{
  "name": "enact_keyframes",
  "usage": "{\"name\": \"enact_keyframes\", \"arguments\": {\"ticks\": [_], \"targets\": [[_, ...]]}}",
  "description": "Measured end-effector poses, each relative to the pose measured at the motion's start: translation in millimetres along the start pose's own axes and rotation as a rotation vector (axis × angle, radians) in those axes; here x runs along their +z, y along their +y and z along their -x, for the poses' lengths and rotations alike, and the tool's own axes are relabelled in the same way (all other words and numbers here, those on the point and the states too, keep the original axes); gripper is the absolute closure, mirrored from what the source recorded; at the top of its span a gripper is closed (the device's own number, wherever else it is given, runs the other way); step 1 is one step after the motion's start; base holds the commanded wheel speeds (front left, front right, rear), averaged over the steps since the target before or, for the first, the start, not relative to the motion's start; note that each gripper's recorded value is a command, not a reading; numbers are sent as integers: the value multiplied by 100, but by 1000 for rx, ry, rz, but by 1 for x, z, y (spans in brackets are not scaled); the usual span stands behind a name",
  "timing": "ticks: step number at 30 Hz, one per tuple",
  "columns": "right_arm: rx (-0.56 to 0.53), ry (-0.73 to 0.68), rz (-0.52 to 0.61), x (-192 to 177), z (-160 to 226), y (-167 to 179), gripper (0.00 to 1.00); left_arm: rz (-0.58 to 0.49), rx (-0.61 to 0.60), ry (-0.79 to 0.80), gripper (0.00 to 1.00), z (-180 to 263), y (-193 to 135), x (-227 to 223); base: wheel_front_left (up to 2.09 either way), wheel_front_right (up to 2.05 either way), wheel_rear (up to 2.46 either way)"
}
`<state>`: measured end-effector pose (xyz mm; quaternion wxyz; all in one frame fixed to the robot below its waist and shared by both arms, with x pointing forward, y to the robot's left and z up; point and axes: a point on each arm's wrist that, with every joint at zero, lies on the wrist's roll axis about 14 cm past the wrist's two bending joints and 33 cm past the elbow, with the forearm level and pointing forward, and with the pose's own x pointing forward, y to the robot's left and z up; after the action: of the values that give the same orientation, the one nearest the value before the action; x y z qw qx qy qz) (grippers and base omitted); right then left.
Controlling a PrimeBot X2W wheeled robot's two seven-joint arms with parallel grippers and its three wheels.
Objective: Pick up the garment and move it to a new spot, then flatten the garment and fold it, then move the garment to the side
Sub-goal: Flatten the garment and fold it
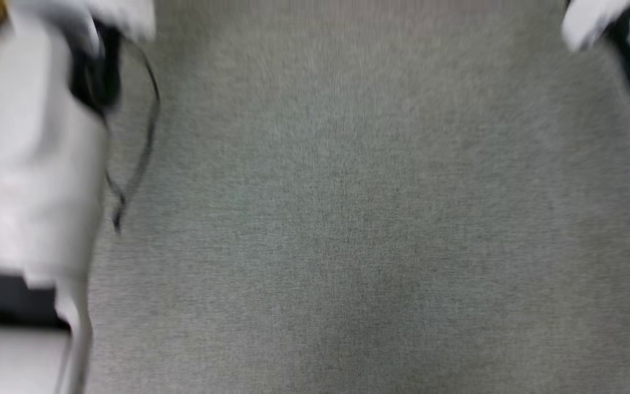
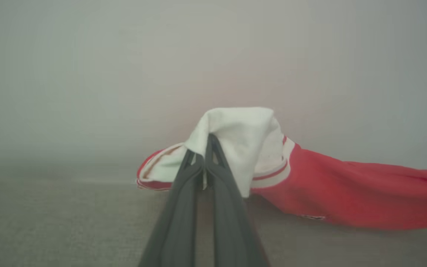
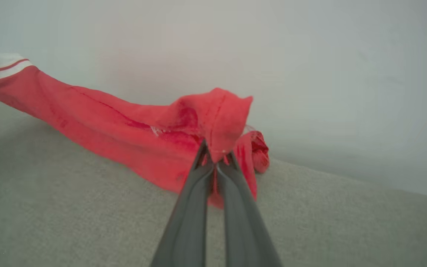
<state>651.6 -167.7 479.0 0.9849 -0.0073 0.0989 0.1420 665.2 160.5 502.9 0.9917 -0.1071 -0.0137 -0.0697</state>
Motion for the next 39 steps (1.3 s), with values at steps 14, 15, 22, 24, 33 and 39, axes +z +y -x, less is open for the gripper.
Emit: {"name": "enact_keyframes", "arguments": {"ticks": [14,15,22,24,33,39], "targets": [[33,56,-75,-49,139,32,100,52,155,78,100,187,32,-23,0,0,0],[34,57,-83,-51,148,34,100,60,173,73,100,200,35,-22,0,0,0],[29,70,-141,-73,200,45,100,67,231,102,100,275,32,-15,0,0,0],[27,79,-146,-78,213,46,100,75,244,114,100,292,30,-13,0,0,0],[29,152,-177,-93,259,59,100,90,244,134,100,330,14,7,0,0,0],[28,169,-177,-80,254,67,100,75,183,123,100,306,4,20,0,0,0]]}}
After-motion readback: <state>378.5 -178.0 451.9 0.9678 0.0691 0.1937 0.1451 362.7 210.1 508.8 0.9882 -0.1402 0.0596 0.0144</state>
